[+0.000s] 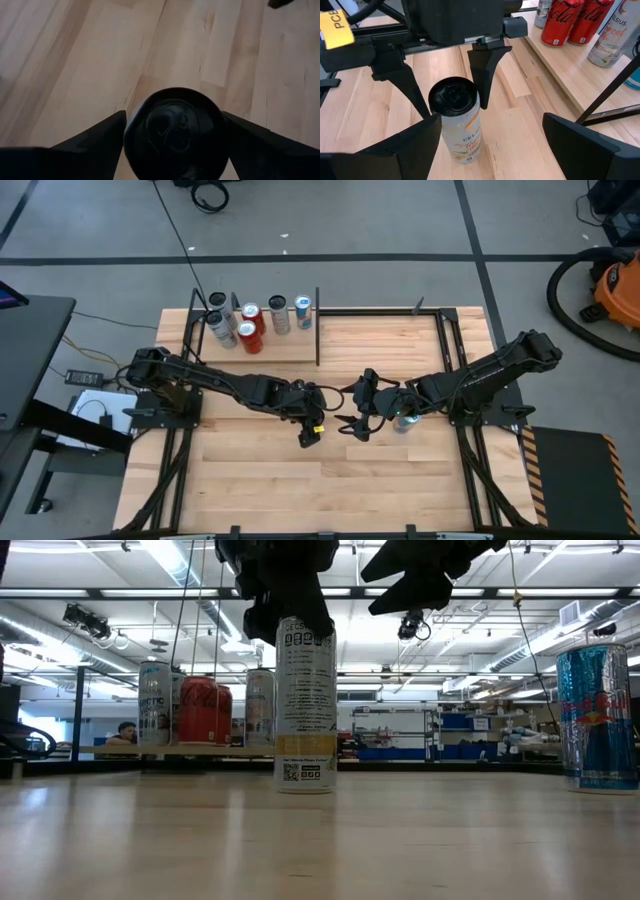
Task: Place canned beverage on shelf
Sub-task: Put the white-yellow soda can on the shelf aligned with the other white-yellow soda can
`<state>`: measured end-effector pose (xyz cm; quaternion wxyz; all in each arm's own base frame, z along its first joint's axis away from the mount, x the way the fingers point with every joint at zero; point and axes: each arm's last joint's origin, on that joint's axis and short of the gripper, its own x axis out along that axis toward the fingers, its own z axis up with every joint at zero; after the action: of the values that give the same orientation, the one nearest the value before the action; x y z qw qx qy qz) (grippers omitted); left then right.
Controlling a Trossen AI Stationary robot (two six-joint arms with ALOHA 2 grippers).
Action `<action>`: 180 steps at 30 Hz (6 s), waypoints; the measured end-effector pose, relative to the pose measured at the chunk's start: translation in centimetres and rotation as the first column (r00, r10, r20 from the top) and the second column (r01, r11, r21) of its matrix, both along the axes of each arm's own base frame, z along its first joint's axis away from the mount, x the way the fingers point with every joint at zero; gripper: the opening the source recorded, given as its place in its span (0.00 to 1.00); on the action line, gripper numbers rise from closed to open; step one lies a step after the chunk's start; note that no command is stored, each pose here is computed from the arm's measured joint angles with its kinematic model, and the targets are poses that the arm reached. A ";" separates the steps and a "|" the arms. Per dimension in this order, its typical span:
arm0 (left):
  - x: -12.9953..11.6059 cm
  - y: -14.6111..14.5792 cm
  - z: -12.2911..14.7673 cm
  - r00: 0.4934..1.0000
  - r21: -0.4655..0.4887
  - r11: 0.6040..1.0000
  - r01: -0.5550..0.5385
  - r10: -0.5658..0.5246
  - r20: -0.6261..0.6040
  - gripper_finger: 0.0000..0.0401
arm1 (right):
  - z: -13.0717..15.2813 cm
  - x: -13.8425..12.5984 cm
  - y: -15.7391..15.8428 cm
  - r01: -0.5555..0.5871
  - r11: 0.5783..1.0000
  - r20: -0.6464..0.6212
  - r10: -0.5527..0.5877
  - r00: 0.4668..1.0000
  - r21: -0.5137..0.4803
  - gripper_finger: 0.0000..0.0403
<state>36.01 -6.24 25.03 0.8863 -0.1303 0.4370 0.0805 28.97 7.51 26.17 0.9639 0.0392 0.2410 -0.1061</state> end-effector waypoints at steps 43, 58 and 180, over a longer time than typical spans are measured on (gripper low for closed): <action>-0.5 0.3 -0.1 0.573 0.322 0.507 0.799 -0.805 -0.154 0.68 | 0.0 0.0 0.0 -0.007 1.000 0.000 0.007 1.000 -0.013 0.89; -0.7 0.2 -0.2 0.571 0.253 0.532 0.808 -0.813 -0.115 0.69 | 0.0 0.0 0.0 -0.008 1.000 0.000 0.008 1.000 -0.014 0.89; -0.9 -5.6 -0.2 0.988 0.169 0.977 0.127 -0.110 -0.108 0.79 | -0.2 -0.1 0.1 -0.045 0.999 -0.027 0.045 0.999 0.003 0.89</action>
<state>35.11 -11.82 24.82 0.8750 -0.0215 0.4783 0.0719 28.91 7.58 26.00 0.9626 0.0335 0.2552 -0.0847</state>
